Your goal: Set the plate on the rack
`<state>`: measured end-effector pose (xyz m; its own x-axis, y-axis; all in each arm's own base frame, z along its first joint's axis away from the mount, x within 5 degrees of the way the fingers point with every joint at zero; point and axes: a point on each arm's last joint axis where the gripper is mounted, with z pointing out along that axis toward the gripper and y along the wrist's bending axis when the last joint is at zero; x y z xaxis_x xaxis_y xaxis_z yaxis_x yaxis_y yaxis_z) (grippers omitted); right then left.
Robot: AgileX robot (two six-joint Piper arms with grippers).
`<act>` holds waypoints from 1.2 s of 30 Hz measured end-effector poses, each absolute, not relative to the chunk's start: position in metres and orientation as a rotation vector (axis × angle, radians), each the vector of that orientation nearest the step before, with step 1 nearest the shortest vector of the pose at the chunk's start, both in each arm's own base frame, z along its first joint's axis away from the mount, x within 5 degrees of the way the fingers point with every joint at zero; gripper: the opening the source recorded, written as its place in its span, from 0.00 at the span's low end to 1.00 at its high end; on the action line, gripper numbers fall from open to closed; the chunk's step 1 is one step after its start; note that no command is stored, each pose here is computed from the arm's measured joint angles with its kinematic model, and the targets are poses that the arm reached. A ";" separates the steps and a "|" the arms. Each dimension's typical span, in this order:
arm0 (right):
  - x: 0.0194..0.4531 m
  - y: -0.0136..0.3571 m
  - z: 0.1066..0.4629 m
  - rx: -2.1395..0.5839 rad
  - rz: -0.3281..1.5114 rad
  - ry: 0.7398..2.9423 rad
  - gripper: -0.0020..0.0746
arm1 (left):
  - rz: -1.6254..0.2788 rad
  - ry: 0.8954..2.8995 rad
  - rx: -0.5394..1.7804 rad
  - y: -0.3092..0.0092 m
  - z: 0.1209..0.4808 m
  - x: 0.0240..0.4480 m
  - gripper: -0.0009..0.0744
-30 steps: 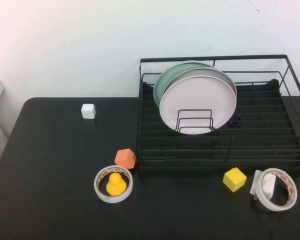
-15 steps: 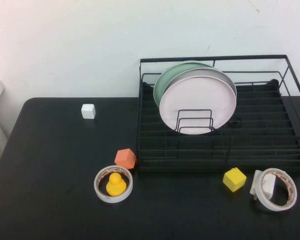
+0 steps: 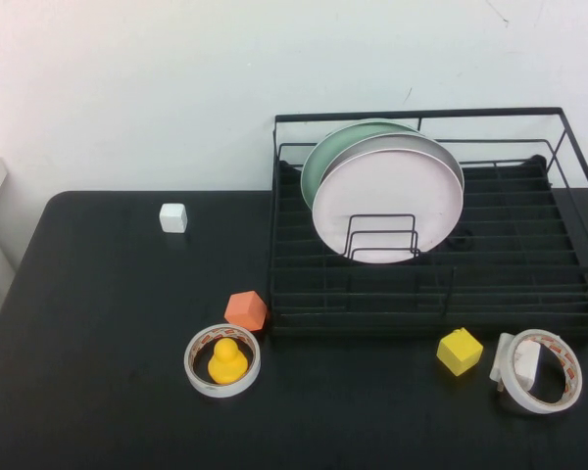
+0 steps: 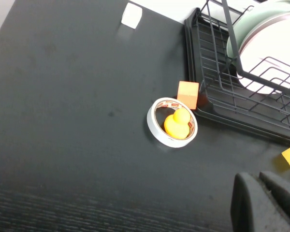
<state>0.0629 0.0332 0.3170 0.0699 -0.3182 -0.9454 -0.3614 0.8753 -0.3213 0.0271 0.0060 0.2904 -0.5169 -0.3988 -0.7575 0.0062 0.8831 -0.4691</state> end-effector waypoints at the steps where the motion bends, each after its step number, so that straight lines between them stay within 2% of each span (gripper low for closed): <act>1: 0.066 0.030 0.311 -0.524 0.014 1.535 0.03 | -0.518 2.063 -0.284 0.006 0.290 0.027 0.01; 6: 0.076 0.019 0.275 -0.402 -0.049 1.597 0.03 | -0.518 2.063 -0.284 0.006 0.290 0.027 0.01; 14: 0.060 0.001 0.217 -0.089 -0.082 1.695 0.03 | -0.518 2.063 -0.284 0.006 0.290 0.027 0.01; 20: 0.054 -0.007 0.183 0.034 -0.136 1.775 0.03 | -0.518 2.063 -0.284 0.006 0.290 0.027 0.01; 26: 0.052 -0.008 0.172 0.062 -0.141 1.870 0.03 | -0.518 2.063 -0.284 0.006 0.290 0.027 0.01; 36: 0.052 -0.005 0.171 0.046 -0.083 1.885 0.03 | -0.516 2.065 -0.284 0.006 0.290 0.027 0.01</act>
<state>0.0518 -0.0054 0.1707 -0.3108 -0.0102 -0.9504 0.0738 0.9967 -0.0349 0.0270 0.0060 0.2902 -0.5183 -0.3984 -0.7568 0.0048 0.8835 -0.4684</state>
